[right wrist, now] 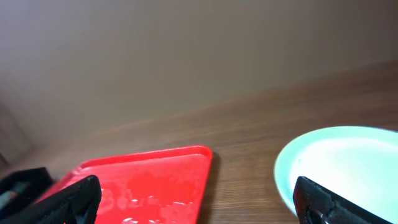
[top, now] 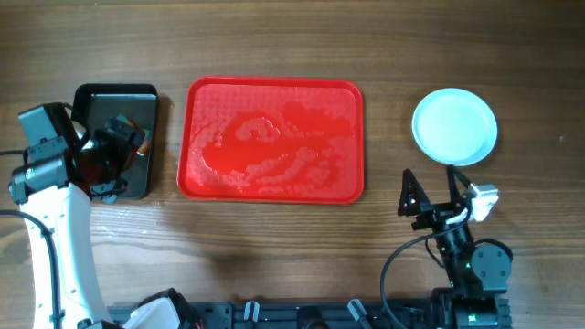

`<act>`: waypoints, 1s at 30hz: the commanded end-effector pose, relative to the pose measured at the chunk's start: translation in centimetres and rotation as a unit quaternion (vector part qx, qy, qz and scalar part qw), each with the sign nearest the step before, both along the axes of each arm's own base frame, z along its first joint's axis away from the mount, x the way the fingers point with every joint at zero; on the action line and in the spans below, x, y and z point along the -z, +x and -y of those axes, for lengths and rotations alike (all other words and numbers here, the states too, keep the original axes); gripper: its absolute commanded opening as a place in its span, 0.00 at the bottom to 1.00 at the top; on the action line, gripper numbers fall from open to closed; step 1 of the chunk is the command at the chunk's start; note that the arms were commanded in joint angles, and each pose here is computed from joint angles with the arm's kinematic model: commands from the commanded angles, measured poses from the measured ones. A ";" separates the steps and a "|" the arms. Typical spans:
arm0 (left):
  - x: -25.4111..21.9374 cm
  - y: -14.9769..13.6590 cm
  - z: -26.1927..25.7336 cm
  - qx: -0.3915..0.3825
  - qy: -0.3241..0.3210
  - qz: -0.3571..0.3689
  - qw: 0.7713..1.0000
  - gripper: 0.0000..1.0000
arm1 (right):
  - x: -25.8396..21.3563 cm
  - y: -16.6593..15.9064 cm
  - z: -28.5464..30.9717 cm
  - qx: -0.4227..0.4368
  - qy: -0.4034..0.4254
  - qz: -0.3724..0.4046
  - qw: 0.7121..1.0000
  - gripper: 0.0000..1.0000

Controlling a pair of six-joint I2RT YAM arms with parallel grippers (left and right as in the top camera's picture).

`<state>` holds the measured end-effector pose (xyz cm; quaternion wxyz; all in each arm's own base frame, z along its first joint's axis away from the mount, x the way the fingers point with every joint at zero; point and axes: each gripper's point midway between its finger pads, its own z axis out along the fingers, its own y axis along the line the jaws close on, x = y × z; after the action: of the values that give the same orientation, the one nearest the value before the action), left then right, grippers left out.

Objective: Clean dirty plates on tray and stack at the side

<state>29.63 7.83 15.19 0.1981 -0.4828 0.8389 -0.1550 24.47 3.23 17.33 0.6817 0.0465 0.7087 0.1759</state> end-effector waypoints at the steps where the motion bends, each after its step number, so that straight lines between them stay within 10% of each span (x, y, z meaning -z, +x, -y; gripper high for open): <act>1: -0.1 0.1 0.0 -0.001 -0.003 0.003 1.000 1.00 | -0.2 0.1 1.8 0.051 -0.063 0.014 0.997 1.00; 30: -0.1 0.1 0.0 -0.001 -0.003 0.003 1.000 1.00 | -0.2 0.2 2.1 0.059 -0.179 0.029 0.982 1.00</act>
<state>29.63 7.83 15.19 0.1981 -0.4828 0.8389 -0.1550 24.70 1.50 17.15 0.7010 -0.0383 0.7118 0.0222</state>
